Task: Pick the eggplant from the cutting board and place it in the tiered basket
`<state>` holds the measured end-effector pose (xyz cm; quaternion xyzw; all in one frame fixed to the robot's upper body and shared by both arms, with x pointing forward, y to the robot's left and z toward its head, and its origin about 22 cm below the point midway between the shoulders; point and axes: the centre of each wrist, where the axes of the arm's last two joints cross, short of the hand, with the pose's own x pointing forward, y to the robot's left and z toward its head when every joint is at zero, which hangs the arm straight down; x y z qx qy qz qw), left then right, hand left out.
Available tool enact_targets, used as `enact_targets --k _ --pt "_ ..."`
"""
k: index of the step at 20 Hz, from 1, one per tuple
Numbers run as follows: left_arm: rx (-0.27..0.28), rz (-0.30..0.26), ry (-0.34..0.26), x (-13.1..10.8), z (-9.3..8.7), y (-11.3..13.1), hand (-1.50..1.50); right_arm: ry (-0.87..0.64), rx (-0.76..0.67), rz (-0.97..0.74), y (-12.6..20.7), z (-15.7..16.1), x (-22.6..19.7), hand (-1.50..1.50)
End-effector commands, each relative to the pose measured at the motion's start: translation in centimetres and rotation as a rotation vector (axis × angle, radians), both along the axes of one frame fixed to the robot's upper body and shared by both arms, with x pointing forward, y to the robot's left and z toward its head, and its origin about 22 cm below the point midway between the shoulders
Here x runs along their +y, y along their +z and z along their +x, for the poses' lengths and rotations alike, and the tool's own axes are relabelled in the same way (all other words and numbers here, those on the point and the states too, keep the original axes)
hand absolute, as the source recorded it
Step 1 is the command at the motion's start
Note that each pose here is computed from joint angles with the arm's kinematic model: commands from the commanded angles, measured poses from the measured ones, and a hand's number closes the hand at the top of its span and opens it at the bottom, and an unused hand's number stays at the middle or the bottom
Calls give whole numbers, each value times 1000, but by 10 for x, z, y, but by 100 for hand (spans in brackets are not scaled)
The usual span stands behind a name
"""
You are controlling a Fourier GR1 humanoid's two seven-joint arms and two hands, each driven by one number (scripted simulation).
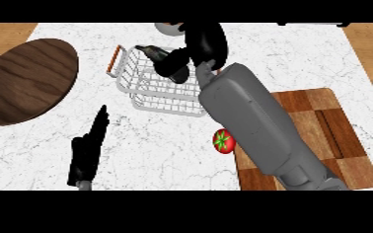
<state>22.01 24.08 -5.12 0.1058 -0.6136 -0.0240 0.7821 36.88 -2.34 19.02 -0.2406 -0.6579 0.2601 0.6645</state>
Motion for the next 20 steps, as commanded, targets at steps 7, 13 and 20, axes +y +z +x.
enact_targets --k 7,13,20 --pt "22 2 26 4 -13 -3 0 -20 -76 400 0 9 -9 -150" --pt "18 1 48 4 0 10 0 -266 -294 470 37 17 -70 -150" --pt "31 4 73 29 -22 -9 0 -446 -264 477 44 -11 -185 -150"
